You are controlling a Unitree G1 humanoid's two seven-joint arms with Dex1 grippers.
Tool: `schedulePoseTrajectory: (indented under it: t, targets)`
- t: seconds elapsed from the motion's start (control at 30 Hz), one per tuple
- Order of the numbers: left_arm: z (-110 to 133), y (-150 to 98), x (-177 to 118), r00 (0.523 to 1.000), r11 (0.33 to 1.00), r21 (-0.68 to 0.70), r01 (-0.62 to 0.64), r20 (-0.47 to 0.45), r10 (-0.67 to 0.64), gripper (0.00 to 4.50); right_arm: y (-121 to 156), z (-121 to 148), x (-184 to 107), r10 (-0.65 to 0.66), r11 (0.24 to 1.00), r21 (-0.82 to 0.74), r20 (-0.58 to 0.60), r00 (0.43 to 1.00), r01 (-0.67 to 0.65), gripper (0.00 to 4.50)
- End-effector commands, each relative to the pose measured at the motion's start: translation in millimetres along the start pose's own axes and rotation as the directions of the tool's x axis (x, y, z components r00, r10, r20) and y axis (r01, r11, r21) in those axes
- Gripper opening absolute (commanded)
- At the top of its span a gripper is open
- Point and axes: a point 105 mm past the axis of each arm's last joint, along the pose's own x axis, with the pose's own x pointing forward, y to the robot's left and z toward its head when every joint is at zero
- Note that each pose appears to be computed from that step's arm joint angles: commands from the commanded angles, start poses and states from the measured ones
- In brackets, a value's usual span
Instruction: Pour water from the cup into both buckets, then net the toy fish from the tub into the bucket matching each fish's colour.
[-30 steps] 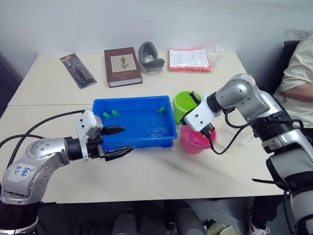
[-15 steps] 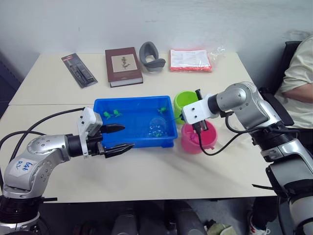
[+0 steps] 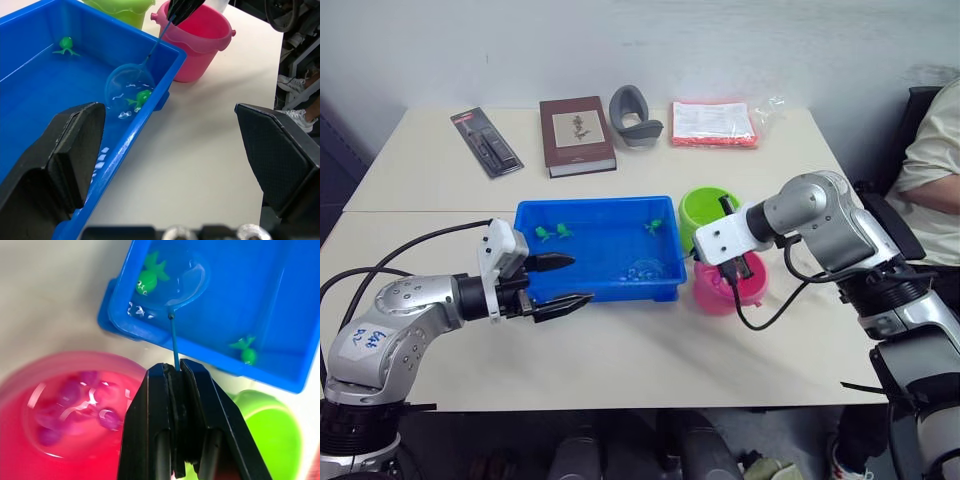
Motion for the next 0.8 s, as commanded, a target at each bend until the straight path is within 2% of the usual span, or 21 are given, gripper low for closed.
schedulePoseTrajectory:
  t: [0.03,0.07,0.13,0.27,0.37,0.6,0.8]
  targets:
    - [10.2,0.0,-3.2,1.0,0.999,0.052,-0.002,0.016,0.001,4.47,0.7,-1.7,-12.5,-0.011,0.982,0.19,0.037,0.999,0.004,0.0]
    - [10.3,0.2,-3.1,1.0,0.999,0.053,-0.002,0.017,0.001,4.47,1.9,-0.7,-13.1,-0.012,0.97,0.242,0.056,0.998,-0.002,0.0]
    - [10.7,1.0,-3.1,1.0,0.999,0.054,-0.001,0.019,0.0,4.47,6.2,-1.6,-13.8,-0.028,0.9,0.435,0.122,0.992,-0.028,0.0]
    - [13.1,3.5,-2.9,1.0,0.998,0.056,-0.005,0.031,0.003,4.47,13.4,-8.3,-17.2,-0.067,0.771,0.634,0.166,0.984,-0.054,0.0]
    - [17.1,5.4,-2.2,0.999,0.999,0.049,0.0,0.052,-0.003,4.47,14.9,-9.0,-25.3,-0.148,0.626,0.776,0.219,0.964,-0.08,0.0]
    - [31.1,6.7,3.3,0.993,0.999,0.032,0.04,0.111,-0.043,4.47,15.6,-8.1,-58.1,-0.357,0.442,0.897,0.206,0.911,-0.03,0.0]
    - [35.4,11.2,10.9,0.99,0.997,0.044,0.061,0.122,-0.066,4.47,9.0,-26.9,-95.1,-0.518,0.376,0.908,0.044,0.854,0.181,0.0]
